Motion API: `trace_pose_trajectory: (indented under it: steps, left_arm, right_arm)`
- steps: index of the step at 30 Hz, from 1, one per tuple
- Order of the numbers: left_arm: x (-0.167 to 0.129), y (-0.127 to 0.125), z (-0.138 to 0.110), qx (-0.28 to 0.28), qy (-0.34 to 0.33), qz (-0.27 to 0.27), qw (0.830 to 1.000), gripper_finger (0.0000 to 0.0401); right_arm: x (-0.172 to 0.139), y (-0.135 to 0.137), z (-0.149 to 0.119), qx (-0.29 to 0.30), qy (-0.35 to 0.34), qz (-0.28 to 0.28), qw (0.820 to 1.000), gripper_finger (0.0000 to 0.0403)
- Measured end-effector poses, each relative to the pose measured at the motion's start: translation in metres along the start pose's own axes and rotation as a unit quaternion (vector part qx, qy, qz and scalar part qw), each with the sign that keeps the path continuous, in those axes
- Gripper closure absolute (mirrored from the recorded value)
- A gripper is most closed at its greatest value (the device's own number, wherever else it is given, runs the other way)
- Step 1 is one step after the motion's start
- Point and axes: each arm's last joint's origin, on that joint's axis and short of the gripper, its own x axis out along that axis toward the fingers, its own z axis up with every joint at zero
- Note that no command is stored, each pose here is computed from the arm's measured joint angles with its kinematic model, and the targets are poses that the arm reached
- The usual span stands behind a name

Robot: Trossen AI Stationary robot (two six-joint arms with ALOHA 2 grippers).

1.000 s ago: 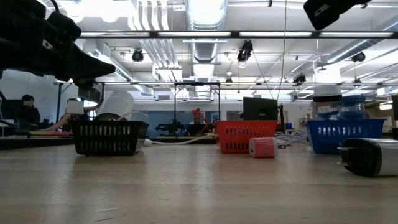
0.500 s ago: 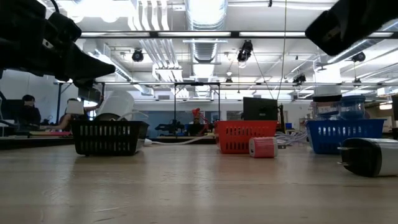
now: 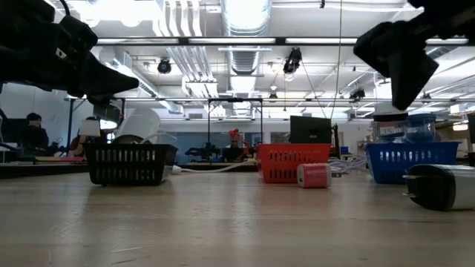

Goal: Pick & Place Office items
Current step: Put the white digital clock into the red bin

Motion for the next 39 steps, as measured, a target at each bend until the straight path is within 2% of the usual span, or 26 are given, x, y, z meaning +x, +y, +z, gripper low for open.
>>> trace_pose_trajectory:
  steps: [6, 12, 25, 29, 32, 35, 39]
  left_arm:
    - [0.000, 0.000, 0.000, 0.000, 0.000, 0.000, 1.000, 0.0391]
    - [0.000, 0.000, 0.000, 0.000, 0.000, 0.000, 1.000, 0.0391]
    - [0.000, 0.000, 0.000, 0.000, 0.000, 0.000, 1.000, 0.0391]
    - [0.000, 0.000, 0.000, 0.000, 0.002, 0.000, 1.000, 0.0391]
    - [0.000, 0.000, 0.000, 0.000, 0.001, 0.000, 1.000, 0.0391]
    - [0.000, 0.000, 0.000, 0.000, 0.002, 0.000, 1.000, 0.0391]
    - [0.000, 0.000, 0.000, 0.001, 0.002, 0.000, 1.000, 0.0391]
  right_arm:
    - [0.023, 0.005, 0.001, 0.003, 0.029, -0.011, 1.000, 0.0106]
    - [0.037, 0.008, 0.001, 0.013, 0.047, -0.017, 0.999, 0.0102]
    - [0.023, 0.004, -0.004, 0.012, 0.044, -0.018, 0.999, 0.0113]
    - [0.004, -0.001, 0.000, -0.011, 0.010, -0.056, 0.998, 0.0117]
    - [-0.020, -0.010, 0.004, -0.038, -0.034, -0.116, 0.992, 0.0123]
    - [-0.050, -0.034, 0.010, -0.021, -0.062, -0.150, 0.987, 0.0130]
    - [-0.086, -0.080, 0.009, 0.013, -0.069, -0.189, 0.979, 0.0131]
